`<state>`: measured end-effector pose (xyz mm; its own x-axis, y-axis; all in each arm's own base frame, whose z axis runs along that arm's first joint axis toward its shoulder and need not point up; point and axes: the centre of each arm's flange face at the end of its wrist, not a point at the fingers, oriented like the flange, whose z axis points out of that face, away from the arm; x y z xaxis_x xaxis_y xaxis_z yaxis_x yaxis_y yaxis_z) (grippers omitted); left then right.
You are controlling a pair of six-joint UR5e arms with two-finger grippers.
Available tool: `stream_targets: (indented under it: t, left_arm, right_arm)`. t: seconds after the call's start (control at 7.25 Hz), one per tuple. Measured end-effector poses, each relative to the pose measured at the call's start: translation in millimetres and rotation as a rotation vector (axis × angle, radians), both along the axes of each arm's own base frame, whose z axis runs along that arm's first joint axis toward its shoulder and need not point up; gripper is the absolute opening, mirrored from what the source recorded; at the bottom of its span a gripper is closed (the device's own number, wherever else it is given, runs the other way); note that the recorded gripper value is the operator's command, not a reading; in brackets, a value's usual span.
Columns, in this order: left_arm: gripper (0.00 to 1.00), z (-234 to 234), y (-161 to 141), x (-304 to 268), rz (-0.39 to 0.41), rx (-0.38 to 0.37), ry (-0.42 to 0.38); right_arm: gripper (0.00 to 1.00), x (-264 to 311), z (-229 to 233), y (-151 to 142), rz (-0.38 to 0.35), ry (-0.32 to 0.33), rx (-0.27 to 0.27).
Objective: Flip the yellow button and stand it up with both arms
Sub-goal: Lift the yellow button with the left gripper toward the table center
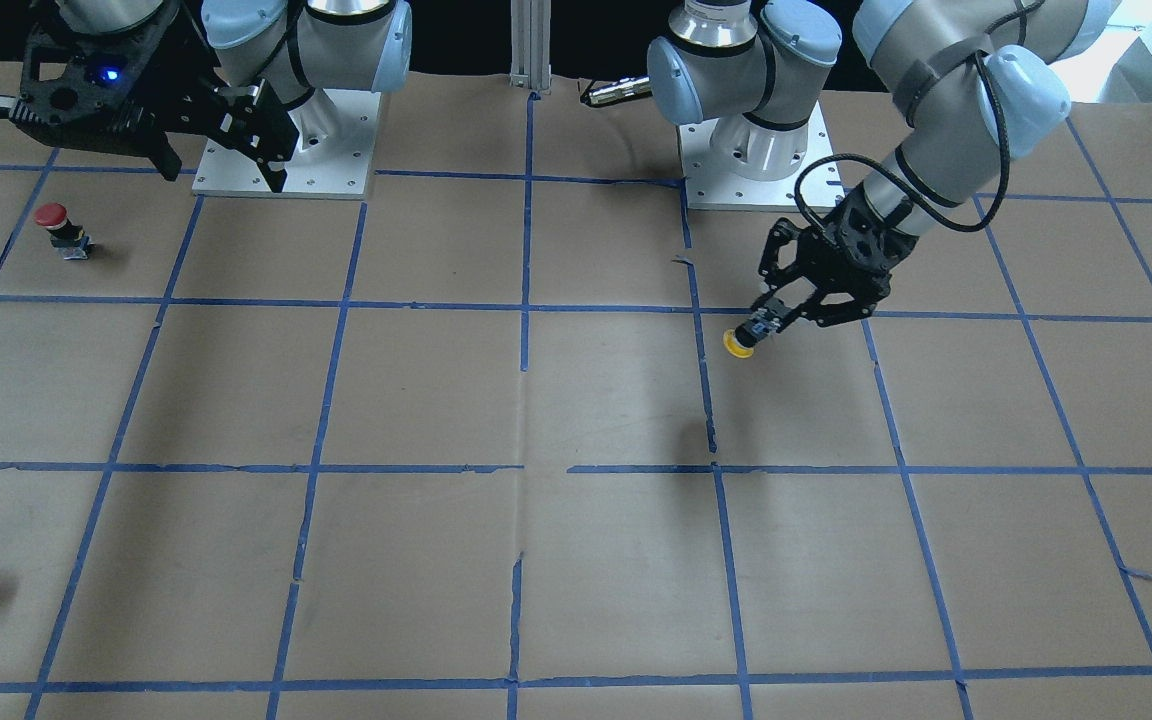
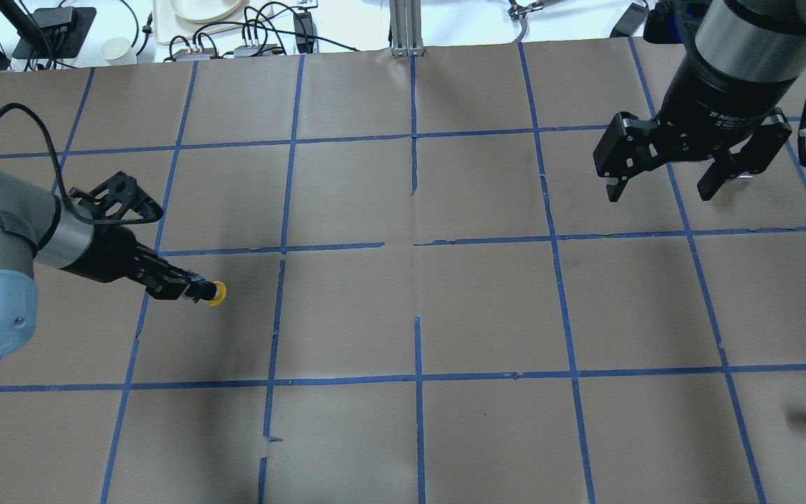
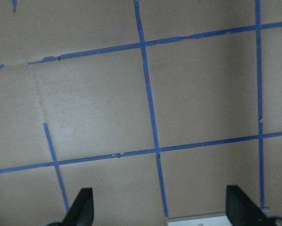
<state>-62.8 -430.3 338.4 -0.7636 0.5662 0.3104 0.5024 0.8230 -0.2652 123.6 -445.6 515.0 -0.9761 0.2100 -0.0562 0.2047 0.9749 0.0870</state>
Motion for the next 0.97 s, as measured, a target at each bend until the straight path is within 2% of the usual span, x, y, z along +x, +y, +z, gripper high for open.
stream_targets:
  t: [0.28, 0.55, 0.69, 0.97]
  left_arm:
    - [0.19, 60, -3, -64, 0.157, 0.100, 0.197]
    - [0.19, 105, 6, -93, 0.291, 0.207, 0.420]
    - [0.19, 121, 10, -101, 0.355, 0.261, 0.531]
    - [0.18, 144, 15, -119, 0.413, 0.362, 0.726]
  right_arm:
    - [1.00, 11, 0, -6, -0.284, -0.135, 0.038]
    - [1.00, 5, -4, -20, -0.562, -0.361, 0.151]
    - [1.00, -6, -4, -24, -0.670, -0.479, 0.233]
    - [1.00, -12, 1, -21, -0.809, -0.636, 0.355]
